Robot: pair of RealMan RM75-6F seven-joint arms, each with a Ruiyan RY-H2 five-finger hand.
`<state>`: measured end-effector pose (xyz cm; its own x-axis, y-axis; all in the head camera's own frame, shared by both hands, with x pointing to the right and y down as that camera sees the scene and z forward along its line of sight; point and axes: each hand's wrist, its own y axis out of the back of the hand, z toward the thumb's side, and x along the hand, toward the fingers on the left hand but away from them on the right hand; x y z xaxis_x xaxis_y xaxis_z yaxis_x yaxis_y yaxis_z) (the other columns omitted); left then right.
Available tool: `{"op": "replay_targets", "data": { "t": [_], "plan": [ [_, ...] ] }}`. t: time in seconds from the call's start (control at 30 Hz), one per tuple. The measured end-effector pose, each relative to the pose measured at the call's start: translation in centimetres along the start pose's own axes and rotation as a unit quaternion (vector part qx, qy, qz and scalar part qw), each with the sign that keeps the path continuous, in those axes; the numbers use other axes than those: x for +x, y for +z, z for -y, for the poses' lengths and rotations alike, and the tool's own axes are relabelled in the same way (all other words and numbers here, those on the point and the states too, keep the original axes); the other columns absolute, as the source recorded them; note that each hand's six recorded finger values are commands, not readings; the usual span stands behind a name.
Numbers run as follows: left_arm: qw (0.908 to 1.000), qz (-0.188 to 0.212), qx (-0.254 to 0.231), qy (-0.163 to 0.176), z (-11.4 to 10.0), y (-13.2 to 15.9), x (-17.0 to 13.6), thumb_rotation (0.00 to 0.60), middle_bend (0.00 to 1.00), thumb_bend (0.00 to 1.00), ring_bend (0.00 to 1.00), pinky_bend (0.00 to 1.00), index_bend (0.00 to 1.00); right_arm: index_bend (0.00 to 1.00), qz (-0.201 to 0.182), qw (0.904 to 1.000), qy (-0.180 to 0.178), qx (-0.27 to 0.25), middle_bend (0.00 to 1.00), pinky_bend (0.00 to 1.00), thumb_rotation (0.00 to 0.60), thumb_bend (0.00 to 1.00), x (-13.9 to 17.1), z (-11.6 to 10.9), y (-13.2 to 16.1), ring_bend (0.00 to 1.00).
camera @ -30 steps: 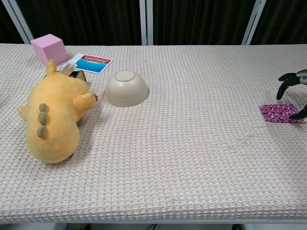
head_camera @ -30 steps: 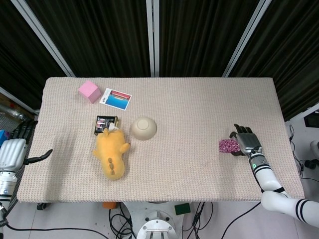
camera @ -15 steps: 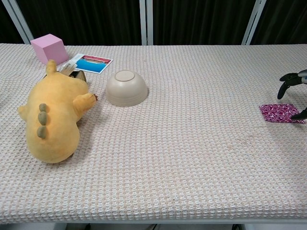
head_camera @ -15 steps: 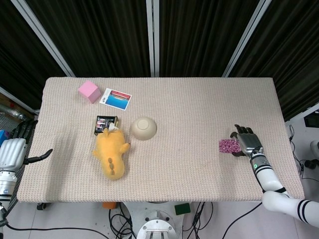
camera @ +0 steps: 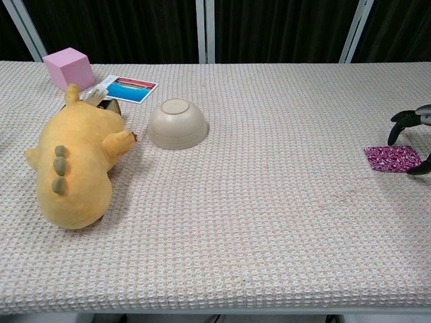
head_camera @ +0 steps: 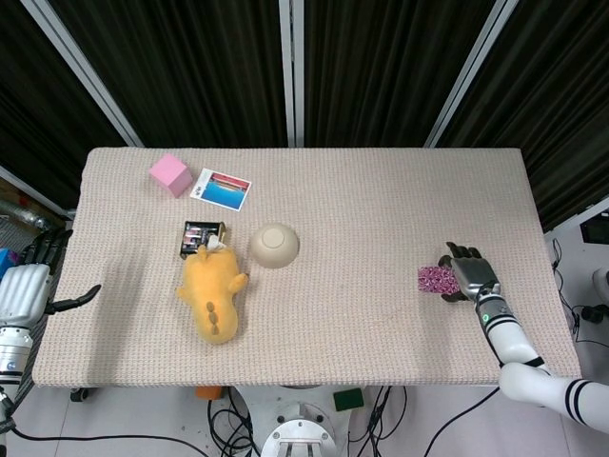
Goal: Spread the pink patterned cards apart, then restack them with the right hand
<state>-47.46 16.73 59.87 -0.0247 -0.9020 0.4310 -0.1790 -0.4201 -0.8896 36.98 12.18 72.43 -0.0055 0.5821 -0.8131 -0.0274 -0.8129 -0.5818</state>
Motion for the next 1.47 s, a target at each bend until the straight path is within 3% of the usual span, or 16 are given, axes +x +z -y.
{"op": "replay_targets", "data": {
  "t": [0.47,0.6,0.8,1.0,1.13,1.23,1.47],
  "plan": [
    [1.0,0.0,0.0,0.0,0.1,0.0,-0.2,0.278,0.04,0.13,0.0,0.14,0.04,0.33,-0.006,1.0,-0.003,-0.002,0.0,0.0,0.6,0.49,0.6,0.0,0.3,0.0],
    [1.0,0.001,0.0,0.002,0.0,0.1,-0.2,0.277,0.04,0.13,0.0,0.14,0.04,0.3,-0.008,0.9998,-0.019,-0.006,0.0,0.0,0.6,0.49,0.9,-0.7,0.3,0.0],
    [1.0,0.0,0.002,0.009,-0.6,0.1,-0.3,0.275,0.04,0.13,0.0,0.14,0.04,0.02,-0.023,0.9961,-0.085,-0.013,0.0,0.0,0.6,0.48,2.3,-2.9,0.1,0.0],
    [0.9998,0.001,0.002,0.017,-1.0,0.3,-0.6,0.274,0.04,0.13,0.0,0.14,0.04,0.0,-0.026,0.9788,-0.203,-0.002,0.0,0.0,0.6,0.47,6.5,-5.1,-2.2,0.0],
    [0.9996,0.004,0.005,0.026,-1.3,0.6,-0.9,0.276,0.04,0.13,0.0,0.14,0.04,0.0,-0.007,0.9618,-0.274,-0.005,0.0,0.0,0.6,0.47,11.3,-5.1,-5.4,0.0],
    [0.9994,0.004,0.009,0.032,-1.4,0.8,-1.3,0.274,0.04,0.13,0.0,0.14,0.04,0.0,0.008,0.9536,-0.301,-0.001,0.0,0.0,0.6,0.47,14.7,-3.9,-7.6,0.0],
    [0.9994,0.004,0.021,0.027,-1.0,1.0,-2.1,0.276,0.04,0.13,0.0,0.14,0.05,0.0,0.018,0.9542,-0.299,-0.01,0.0,0.0,0.6,0.47,16.0,-2.3,-9.6,0.0]
  ]
}}
